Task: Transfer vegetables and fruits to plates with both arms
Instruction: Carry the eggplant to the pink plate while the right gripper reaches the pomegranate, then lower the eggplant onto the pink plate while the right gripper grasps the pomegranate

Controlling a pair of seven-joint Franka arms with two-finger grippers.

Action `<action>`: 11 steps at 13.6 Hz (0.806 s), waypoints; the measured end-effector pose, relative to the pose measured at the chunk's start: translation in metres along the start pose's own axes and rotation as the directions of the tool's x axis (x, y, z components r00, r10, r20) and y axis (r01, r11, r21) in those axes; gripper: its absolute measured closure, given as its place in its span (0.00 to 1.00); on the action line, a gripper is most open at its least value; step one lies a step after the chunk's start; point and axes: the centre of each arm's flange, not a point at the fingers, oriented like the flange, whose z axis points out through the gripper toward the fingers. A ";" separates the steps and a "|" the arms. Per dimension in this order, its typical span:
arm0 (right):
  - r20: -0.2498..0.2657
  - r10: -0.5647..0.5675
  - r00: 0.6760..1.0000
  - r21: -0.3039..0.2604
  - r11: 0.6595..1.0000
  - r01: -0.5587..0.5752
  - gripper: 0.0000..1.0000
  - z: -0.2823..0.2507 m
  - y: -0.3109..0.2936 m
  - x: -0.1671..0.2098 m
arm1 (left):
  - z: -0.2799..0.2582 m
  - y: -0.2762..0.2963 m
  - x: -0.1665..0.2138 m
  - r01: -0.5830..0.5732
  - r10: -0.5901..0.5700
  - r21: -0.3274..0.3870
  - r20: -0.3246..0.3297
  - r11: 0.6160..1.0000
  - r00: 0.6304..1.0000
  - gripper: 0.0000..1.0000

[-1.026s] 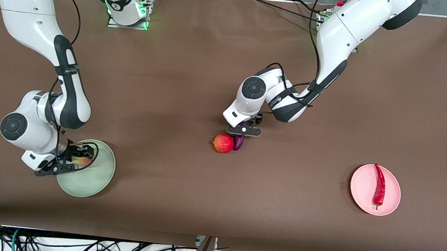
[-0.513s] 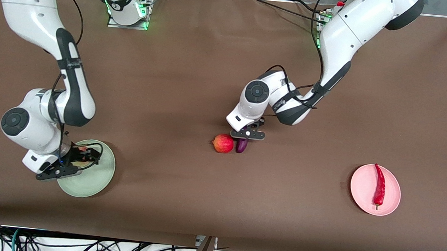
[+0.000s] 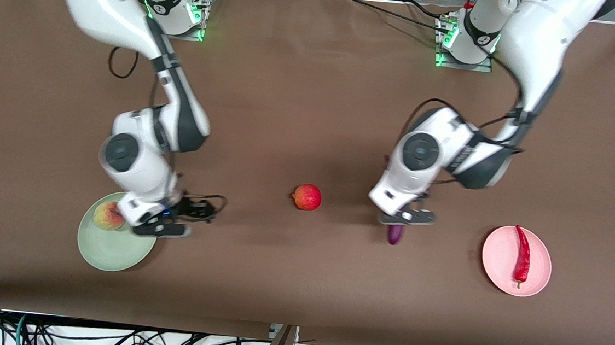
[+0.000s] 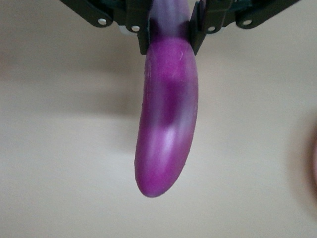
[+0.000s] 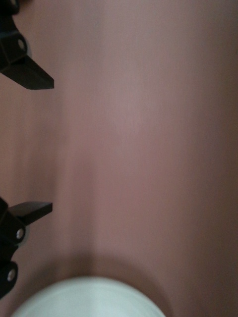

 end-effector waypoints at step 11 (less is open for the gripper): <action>-0.092 0.086 0.992 0.148 0.986 -0.072 0.00 0.049 -0.188 -0.113 | 0.076 -0.253 0.073 -0.279 0.282 0.174 0.008 0.944 0.959 0.65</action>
